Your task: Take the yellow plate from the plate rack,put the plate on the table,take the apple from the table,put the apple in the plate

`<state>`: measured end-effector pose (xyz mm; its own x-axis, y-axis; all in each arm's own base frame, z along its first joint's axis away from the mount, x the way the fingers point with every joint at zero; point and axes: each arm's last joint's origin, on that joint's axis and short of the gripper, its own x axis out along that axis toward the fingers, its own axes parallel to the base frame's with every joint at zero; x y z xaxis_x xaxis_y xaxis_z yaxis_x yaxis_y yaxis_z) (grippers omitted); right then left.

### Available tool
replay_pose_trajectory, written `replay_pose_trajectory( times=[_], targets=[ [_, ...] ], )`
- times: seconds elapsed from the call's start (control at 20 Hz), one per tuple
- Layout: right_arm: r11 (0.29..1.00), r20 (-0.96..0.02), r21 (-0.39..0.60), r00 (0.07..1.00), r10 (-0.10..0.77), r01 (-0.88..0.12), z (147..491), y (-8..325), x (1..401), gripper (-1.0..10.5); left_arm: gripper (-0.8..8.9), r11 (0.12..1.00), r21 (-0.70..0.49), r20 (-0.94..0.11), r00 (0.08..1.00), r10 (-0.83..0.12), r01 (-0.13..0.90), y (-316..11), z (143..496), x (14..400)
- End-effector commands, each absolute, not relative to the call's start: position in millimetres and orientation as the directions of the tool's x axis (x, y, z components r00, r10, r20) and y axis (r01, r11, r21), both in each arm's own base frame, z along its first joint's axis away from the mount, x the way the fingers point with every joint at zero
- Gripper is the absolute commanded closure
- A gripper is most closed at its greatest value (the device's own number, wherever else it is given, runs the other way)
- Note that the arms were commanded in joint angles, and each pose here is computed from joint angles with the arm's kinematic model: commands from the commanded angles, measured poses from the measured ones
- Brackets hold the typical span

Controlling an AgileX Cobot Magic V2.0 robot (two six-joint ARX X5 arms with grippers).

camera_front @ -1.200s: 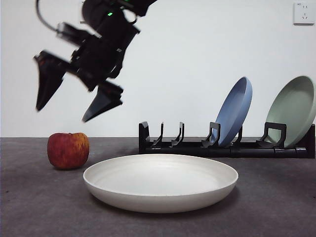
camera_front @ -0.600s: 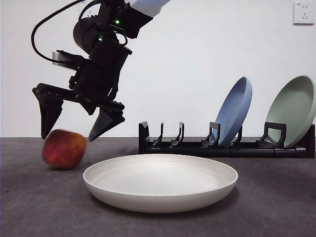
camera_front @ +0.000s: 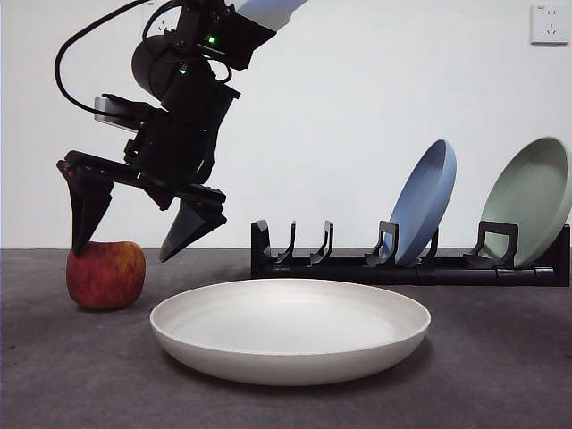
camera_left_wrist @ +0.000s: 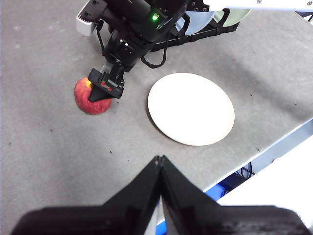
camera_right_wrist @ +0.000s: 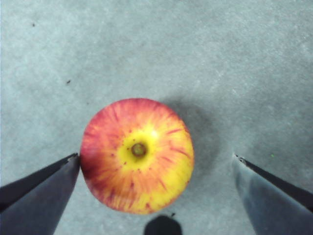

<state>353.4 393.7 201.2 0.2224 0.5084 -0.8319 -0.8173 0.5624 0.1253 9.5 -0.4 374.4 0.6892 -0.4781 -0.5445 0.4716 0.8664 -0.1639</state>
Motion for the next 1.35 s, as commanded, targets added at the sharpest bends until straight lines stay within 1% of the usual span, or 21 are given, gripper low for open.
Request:
replay_pose_trajectory(
  times=[0.05, 0.15, 0.3, 0.35, 0.4, 0.45, 0.65, 0.75, 0.8, 0.85, 0.95, 1.1, 1.25, 1.3, 1.35],
  targets=[
    [0.560, -0.843, 0.136, 0.201, 0.498, -0.817, 186.7, 398.9, 351.4, 2.6, 8.21, 0.865, -0.155, -0.542, 0.691, -0.479, 0.477, -0.6, 373.7, 9.7],
    [0.557, -0.843, 0.164, 0.178, 0.508, -0.814, 186.5, 398.9, 350.4, 2.6, 8.21, 0.865, -0.155, -0.541, 0.691, -0.479, 0.477, -0.6, 373.7, 9.7],
    [0.554, -0.843, 0.165, 0.175, 0.509, -0.816, 186.5, 400.5, 348.6, 2.6, 8.21, 0.865, -0.155, -0.541, 0.691, -0.478, 0.478, -0.6, 373.7, 9.7],
    [0.554, -0.841, 0.167, 0.175, 0.511, -0.815, 186.6, 401.1, 348.2, 2.9, 8.21, 0.864, -0.152, -0.541, 0.691, -0.479, 0.480, -0.6, 373.7, 9.7],
    [0.557, -0.841, 0.170, 0.174, 0.512, -0.813, 186.6, 401.8, 347.5, 3.6, 8.21, 0.864, -0.149, -0.541, 0.691, -0.478, 0.481, -0.6, 373.7, 9.7],
    [0.560, -0.842, 0.174, 0.174, 0.512, -0.810, 186.6, 401.8, 347.3, 4.1, 8.21, 0.864, -0.149, -0.541, 0.691, -0.479, 0.481, -0.6, 373.7, 9.7],
    [0.587, -0.856, 0.196, 0.155, 0.493, -0.785, 176.4, 403.7, 346.0, 4.2, 8.21, 0.864, -0.149, -0.541, 0.691, -0.478, 0.481, -0.6, 373.7, 9.7],
    [0.593, -0.871, 0.201, 0.136, 0.473, -0.780, 165.4, 405.9, 344.2, 5.0, 8.21, 0.863, -0.146, -0.541, 0.691, -0.478, 0.483, -0.6, 373.7, 9.7],
    [0.597, -0.875, 0.193, 0.139, 0.465, -0.779, 162.4, 406.6, 344.0, 5.3, 8.21, 0.863, -0.146, -0.541, 0.691, -0.478, 0.483, -0.6, 373.7, 9.7],
    [0.608, -0.874, 0.174, 0.163, 0.457, -0.775, 162.7, 406.8, 345.1, 5.6, 8.21, 0.863, -0.145, -0.541, 0.691, -0.478, 0.484, -0.6, 373.7, 9.7],
    [0.615, -0.861, 0.161, 0.195, 0.471, -0.772, 164.7, 410.7, 344.9, 6.5, 8.21, 0.863, -0.145, -0.542, 0.691, -0.478, 0.483, -0.6, 373.7, 9.7],
    [0.614, -0.853, 0.164, 0.202, 0.482, -0.772, 168.2, 411.1, 345.1, 7.6, 8.21, 0.863, -0.146, -0.541, 0.692, -0.478, 0.483, -0.6, 373.7, 9.7],
    [0.613, -0.859, 0.168, 0.190, 0.475, -0.772, 167.5, 410.4, 344.1, 9.4, 8.21, 0.863, -0.146, -0.541, 0.692, -0.478, 0.483, -0.6, 373.7, 9.7],
    [0.613, -0.859, 0.168, 0.191, 0.475, -0.772, 167.7, 410.3, 344.2, 9.6, 8.21, 0.863, -0.145, -0.542, 0.691, -0.478, 0.483, -0.6, 373.7, 9.7],
    [0.613, -0.858, 0.168, 0.192, 0.477, -0.772, 168.7, 410.2, 344.1, 9.6, 8.21, 0.863, -0.145, -0.542, 0.691, -0.478, 0.483, -0.6, 373.7, 9.7]
  ],
)
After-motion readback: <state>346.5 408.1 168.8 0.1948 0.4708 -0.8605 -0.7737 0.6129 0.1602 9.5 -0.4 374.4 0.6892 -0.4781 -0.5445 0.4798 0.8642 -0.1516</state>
